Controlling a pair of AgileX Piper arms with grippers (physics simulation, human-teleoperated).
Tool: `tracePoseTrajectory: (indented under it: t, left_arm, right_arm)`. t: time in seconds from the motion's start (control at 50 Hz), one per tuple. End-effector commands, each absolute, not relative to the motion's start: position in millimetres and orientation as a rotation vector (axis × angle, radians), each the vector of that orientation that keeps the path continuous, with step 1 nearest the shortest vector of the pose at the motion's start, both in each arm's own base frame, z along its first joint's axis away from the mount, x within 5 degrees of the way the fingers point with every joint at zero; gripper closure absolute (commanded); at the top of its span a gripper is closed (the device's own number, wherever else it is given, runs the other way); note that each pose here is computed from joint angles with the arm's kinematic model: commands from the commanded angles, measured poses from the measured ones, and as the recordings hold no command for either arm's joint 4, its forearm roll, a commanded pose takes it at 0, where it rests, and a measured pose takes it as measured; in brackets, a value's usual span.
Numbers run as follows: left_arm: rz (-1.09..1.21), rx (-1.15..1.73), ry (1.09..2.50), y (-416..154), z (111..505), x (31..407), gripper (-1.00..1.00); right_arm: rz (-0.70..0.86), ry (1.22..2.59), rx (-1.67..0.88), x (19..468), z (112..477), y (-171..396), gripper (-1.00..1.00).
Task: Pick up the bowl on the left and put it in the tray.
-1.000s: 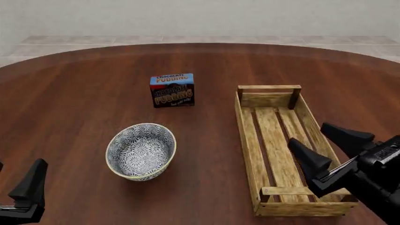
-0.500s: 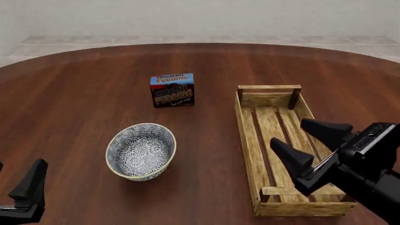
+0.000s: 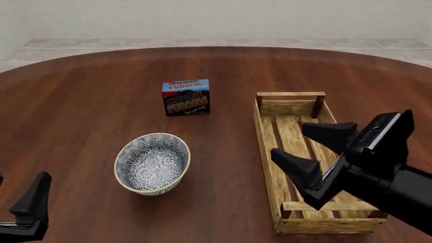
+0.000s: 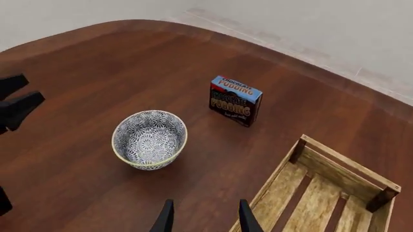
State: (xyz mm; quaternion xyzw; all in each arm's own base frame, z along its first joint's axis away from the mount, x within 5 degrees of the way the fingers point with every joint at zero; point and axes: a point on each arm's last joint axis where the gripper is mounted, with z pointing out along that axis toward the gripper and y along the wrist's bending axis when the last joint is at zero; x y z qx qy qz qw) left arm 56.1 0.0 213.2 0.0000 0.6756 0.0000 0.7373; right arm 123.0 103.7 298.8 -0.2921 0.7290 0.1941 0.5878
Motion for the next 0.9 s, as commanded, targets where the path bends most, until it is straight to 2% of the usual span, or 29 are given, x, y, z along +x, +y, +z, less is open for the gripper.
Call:
tracePoseTrajectory:
  t: [0.02, 0.34, 0.5, 0.9]
  left_arm:
    - [0.000, 0.000, 1.484, 0.0, 213.2, 56.1, -1.00]
    - [0.000, 0.000, 1.484, 0.0, 213.2, 56.1, -1.00]
    - [0.000, 0.000, 1.484, 0.0, 213.2, 56.1, -1.00]
    - [0.000, 0.000, 1.484, 0.0, 213.2, 56.1, -1.00]
  right_arm:
    - [0.464, 1.725, -0.755, 126.3, 300.5, 117.3, -1.00]
    - [0.525, 1.785, -0.778, 128.1, 297.5, 132.6, -1.00]
    - [0.504, 1.776, -0.792, 133.3, 306.9, 136.0, -1.00]
    - [0.482, 1.788, -0.852, 150.3, 295.9, 158.4, -1.00]
